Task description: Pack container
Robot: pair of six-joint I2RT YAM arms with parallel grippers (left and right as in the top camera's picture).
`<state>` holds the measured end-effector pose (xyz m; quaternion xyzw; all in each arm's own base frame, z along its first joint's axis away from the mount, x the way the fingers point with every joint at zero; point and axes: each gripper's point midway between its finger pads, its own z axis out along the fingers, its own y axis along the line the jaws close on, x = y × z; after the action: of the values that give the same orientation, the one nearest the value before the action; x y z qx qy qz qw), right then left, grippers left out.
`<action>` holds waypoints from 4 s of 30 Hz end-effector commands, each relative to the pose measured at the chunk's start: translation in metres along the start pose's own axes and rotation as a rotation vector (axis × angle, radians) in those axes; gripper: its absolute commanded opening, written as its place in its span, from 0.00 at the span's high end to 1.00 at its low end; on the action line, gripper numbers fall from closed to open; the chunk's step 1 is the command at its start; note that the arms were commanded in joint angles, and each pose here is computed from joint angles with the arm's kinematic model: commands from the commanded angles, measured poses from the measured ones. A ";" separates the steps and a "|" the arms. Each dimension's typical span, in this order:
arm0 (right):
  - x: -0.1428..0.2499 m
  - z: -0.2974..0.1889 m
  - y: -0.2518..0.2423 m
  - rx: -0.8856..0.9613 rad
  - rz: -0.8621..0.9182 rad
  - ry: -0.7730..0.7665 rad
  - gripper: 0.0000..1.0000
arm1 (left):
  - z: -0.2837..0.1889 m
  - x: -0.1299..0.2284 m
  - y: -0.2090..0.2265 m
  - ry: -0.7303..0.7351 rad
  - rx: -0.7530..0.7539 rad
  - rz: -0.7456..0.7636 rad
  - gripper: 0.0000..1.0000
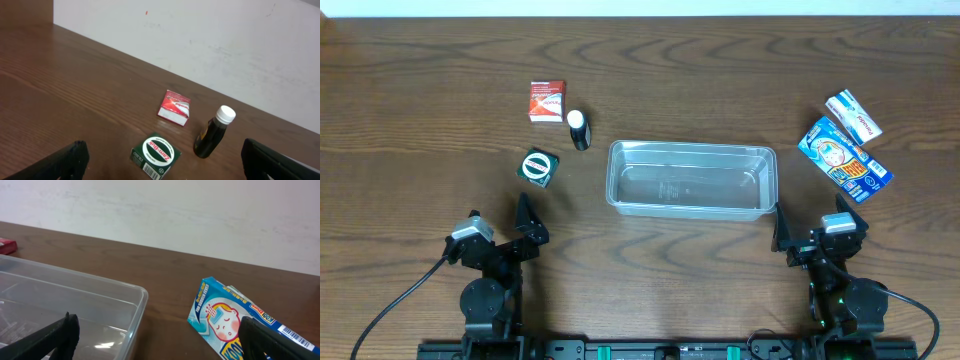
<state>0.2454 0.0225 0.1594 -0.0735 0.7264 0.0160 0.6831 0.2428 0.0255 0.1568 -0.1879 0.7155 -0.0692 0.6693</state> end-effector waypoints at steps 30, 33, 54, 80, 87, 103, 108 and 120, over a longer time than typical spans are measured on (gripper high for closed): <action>0.001 0.000 -0.003 0.016 -0.009 -0.001 0.01 | 0.001 0.016 0.009 0.042 -0.034 0.029 0.02; 0.001 0.000 -0.003 0.016 -0.009 -0.001 0.01 | 0.001 0.016 0.009 0.043 -0.034 0.028 0.02; 0.001 0.000 -0.003 0.016 -0.009 -0.001 0.01 | 0.001 0.016 0.009 0.042 -0.034 0.028 0.02; -0.025 -0.001 0.017 -0.113 0.055 -0.023 0.01 | 0.001 0.016 0.009 0.042 -0.034 0.029 0.02; -0.081 0.026 0.010 -0.127 0.055 0.060 0.01 | 0.001 0.016 0.009 0.043 -0.034 0.028 0.02; -0.115 0.129 0.000 -0.202 0.158 0.649 0.01 | 0.001 0.016 0.009 0.043 -0.034 0.028 0.02; -0.089 0.131 -0.031 -0.065 0.145 0.739 0.01 | 0.001 0.016 0.009 0.042 -0.034 0.028 0.02; -0.051 0.097 -0.105 0.099 0.110 0.905 0.01 | 0.001 0.016 0.009 0.042 -0.034 0.028 0.02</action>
<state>0.3560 -0.0465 0.2104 0.0031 0.9540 0.0064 0.2996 0.2428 0.0255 0.1567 -0.1871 0.7158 -0.0684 0.6693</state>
